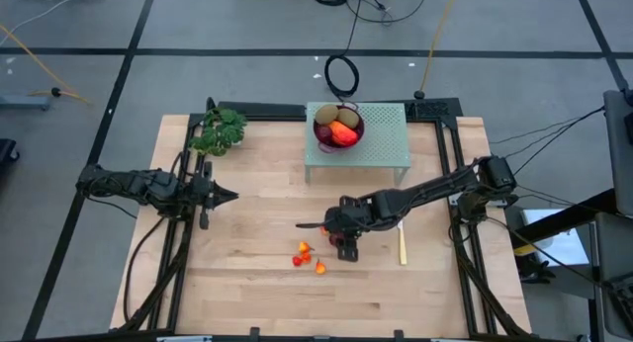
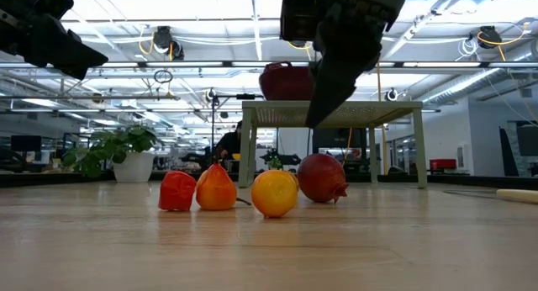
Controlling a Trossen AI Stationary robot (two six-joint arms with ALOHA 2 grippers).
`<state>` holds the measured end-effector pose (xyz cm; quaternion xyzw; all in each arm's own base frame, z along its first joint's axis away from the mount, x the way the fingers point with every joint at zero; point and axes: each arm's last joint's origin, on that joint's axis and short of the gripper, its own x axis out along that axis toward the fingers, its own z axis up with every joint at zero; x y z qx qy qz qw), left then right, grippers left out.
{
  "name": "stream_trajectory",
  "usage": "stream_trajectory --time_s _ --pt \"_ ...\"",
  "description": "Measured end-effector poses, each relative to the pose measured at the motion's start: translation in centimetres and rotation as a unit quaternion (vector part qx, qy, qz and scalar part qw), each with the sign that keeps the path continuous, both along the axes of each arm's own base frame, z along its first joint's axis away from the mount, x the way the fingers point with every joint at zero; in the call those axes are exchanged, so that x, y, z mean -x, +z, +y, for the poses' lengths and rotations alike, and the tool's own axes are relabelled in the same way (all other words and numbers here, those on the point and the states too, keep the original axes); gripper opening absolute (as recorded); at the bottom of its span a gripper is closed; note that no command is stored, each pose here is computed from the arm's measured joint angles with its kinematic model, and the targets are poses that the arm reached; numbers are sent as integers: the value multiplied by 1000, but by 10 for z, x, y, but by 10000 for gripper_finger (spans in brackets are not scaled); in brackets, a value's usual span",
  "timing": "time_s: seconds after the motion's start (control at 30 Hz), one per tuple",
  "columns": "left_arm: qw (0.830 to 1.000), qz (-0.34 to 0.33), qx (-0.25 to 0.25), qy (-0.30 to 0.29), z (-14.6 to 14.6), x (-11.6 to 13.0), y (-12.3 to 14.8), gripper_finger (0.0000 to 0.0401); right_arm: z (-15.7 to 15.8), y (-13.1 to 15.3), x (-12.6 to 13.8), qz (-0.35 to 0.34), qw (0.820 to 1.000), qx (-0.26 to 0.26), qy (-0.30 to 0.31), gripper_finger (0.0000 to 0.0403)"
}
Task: Pick & Place Fruit
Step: Put the pomegranate into the dark red colander on the shelf
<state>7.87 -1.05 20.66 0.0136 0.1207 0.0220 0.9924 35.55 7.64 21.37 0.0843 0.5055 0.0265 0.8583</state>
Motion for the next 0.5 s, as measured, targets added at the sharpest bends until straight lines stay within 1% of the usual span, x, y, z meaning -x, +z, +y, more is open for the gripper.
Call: stream_trajectory --time_s 0.2,0.27,0.37,0.5 --pt "1000 -1 0 0 0 0 0 2 0 0 0 1 1000 -3 -8 224" --pt "1000 -1 0 0 0 0 0 7 0 0 0 2 1000 -9 -19 224" --pt "1000 -1 0 0 0 0 0 19 2 -8 -6 2 999 -19 -36 224" --pt "1000 -1 1 0 0 0 0 27 4 -12 -5 12 999 -26 -44 224"
